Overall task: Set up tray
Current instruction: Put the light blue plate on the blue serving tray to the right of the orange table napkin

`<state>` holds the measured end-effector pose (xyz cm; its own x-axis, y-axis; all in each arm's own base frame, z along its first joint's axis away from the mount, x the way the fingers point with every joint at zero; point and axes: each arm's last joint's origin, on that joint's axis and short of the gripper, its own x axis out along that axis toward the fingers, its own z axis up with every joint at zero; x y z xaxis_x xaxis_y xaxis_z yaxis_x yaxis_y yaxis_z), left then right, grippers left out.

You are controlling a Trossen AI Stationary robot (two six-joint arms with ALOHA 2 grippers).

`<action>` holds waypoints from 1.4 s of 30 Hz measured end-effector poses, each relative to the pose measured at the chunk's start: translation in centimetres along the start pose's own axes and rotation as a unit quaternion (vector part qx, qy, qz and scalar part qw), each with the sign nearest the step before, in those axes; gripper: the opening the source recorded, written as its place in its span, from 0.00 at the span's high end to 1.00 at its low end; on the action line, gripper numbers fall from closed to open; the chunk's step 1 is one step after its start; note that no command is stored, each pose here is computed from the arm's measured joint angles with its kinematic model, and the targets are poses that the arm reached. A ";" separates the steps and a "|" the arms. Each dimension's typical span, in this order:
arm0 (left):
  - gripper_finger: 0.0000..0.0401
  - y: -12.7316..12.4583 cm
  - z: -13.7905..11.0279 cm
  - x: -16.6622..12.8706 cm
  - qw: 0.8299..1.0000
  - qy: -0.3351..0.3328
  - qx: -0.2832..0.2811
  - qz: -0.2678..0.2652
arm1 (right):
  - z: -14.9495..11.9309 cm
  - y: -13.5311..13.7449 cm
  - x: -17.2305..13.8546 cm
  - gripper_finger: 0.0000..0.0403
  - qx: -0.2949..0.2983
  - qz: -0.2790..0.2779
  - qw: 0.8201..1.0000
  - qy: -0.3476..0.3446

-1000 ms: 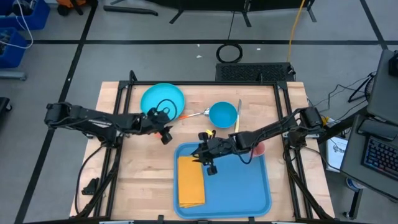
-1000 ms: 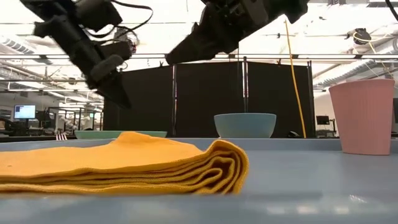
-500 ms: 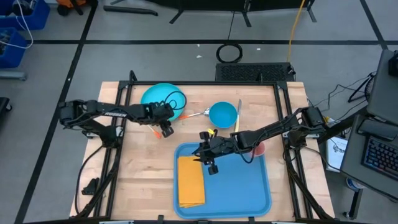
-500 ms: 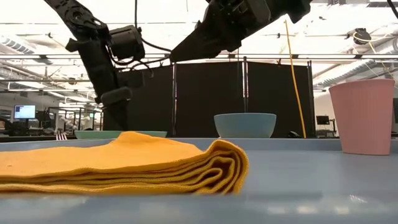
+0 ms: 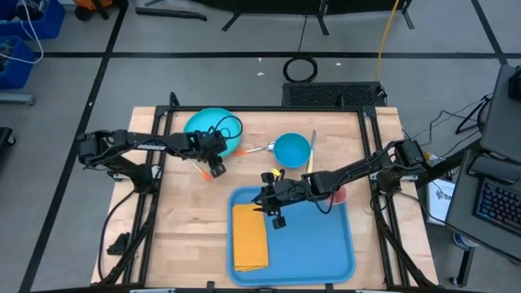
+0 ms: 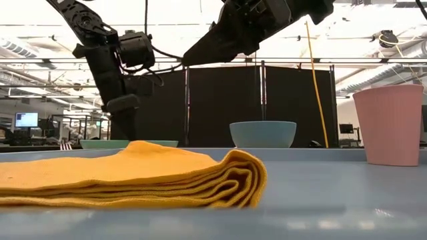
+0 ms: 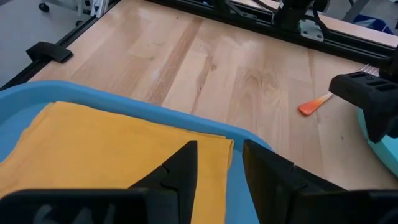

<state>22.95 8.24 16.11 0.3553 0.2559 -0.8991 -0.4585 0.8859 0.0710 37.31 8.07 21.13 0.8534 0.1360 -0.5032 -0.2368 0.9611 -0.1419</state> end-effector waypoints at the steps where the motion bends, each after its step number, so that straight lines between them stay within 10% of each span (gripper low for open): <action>1: 0.64 -0.1 0.0 0.0 1.000 0.001 0.003 -0.008 | 0.0 0.0 0.0 0.70 0.000 0.000 1.000 0.000; 28: 0.65 1.6 -0.2 2.6 0.999 0.041 0.004 0.006 | 0.1 0.0 0.0 0.72 0.000 -0.001 1.000 -0.004; 42: 0.97 0.9 0.1 2.3 0.999 0.022 0.033 0.011 | 0.1 0.0 0.0 0.72 -0.001 -0.001 1.000 -0.004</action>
<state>23.44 9.62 14.17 0.3094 0.2601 -0.9147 -0.4100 0.9044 0.1185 37.37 8.05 21.23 0.8581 0.1359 -0.4953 -0.2361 0.9608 -0.1455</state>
